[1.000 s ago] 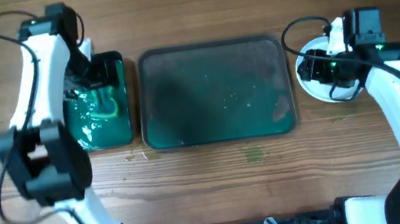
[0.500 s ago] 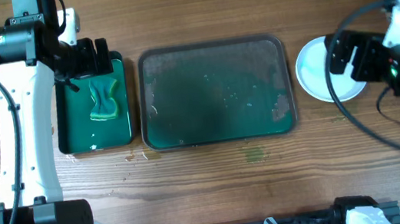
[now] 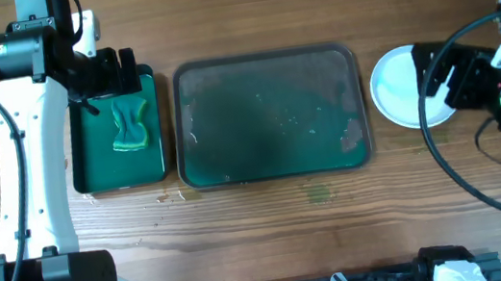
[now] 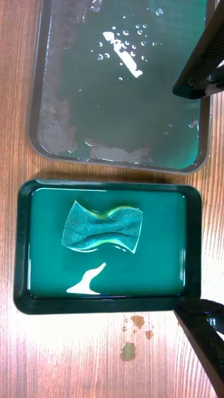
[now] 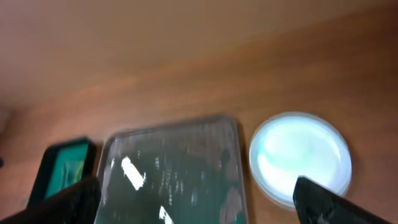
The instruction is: Clean dirty plates on tray and stack at the side
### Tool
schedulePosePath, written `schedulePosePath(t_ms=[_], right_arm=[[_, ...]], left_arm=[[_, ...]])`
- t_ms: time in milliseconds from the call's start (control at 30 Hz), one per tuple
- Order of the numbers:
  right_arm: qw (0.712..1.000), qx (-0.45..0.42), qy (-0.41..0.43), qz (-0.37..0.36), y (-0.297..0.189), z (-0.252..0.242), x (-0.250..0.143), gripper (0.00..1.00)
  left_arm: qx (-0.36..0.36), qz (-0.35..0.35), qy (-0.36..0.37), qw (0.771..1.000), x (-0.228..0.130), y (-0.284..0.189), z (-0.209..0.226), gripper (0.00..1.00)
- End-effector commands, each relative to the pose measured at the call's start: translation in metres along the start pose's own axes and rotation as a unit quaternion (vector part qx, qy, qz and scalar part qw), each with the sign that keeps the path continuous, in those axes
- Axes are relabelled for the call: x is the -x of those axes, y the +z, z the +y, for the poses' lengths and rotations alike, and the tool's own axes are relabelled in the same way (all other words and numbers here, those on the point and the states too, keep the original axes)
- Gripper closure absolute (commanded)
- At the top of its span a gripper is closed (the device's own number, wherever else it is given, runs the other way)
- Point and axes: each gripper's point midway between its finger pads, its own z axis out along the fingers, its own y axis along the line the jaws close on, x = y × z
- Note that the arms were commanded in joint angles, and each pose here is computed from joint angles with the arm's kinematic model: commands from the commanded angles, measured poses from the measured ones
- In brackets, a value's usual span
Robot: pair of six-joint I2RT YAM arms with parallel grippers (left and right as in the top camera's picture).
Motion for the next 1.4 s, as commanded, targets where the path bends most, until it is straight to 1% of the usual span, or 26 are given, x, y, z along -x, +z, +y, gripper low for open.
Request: schedulePosePath(t_ms=[0,67,167,333,400,467,600,733,833,933,1367], right_arm=[[0.999,0.011,-0.034,-0.037,0.007,0.000,-0.001,0.00],[0.997,0.017,-0.041,-0.070,0.012,-0.002,-0.006,0.00],[0.991,0.027,-0.049,-0.122,0.022,-0.009,-0.026,0.00],[0.973,0.023,-0.068,-0.218,0.036,-0.021,-0.071,0.00],[0.969,0.021,-0.046,-0.243,0.042,-0.030,-0.090,0.00],[0.968,0.028,-0.018,-0.251,0.050,-0.037,-0.111,0.00],[0.962,0.045,-0.019,-0.268,0.063,-0.043,-0.142,0.00],[0.958,0.057,-0.023,-0.279,0.072,-0.046,-0.163,0.00],[0.955,0.061,-0.024,-0.289,0.073,-0.048,-0.169,0.00],[0.958,0.060,-0.020,-0.278,0.075,-0.049,-0.176,0.00],[0.960,0.060,-0.013,-0.272,0.077,-0.050,-0.178,0.00]], left_arm=[[-0.005,0.001,-0.006,1.000,0.000,0.001,-0.001,0.00],[-0.005,0.001,-0.006,1.000,0.000,0.001,-0.001,0.00],[-0.005,0.001,-0.006,1.000,0.000,0.001,-0.001,0.00],[-0.005,0.001,-0.006,1.000,0.000,0.001,-0.001,0.00],[-0.005,0.001,-0.006,1.000,0.000,0.001,-0.001,0.00],[-0.005,0.001,-0.006,1.000,0.000,0.001,-0.001,0.00],[-0.005,0.001,-0.006,1.000,0.000,0.001,-0.001,0.00],[-0.005,0.001,-0.006,1.000,0.000,0.001,-0.001,0.00],[-0.005,0.001,-0.006,1.000,0.000,0.001,-0.001,0.00],[-0.005,0.001,-0.006,1.000,0.000,0.001,-0.001,0.00],[-0.005,0.001,-0.006,1.000,0.000,0.001,-0.001,0.00]])
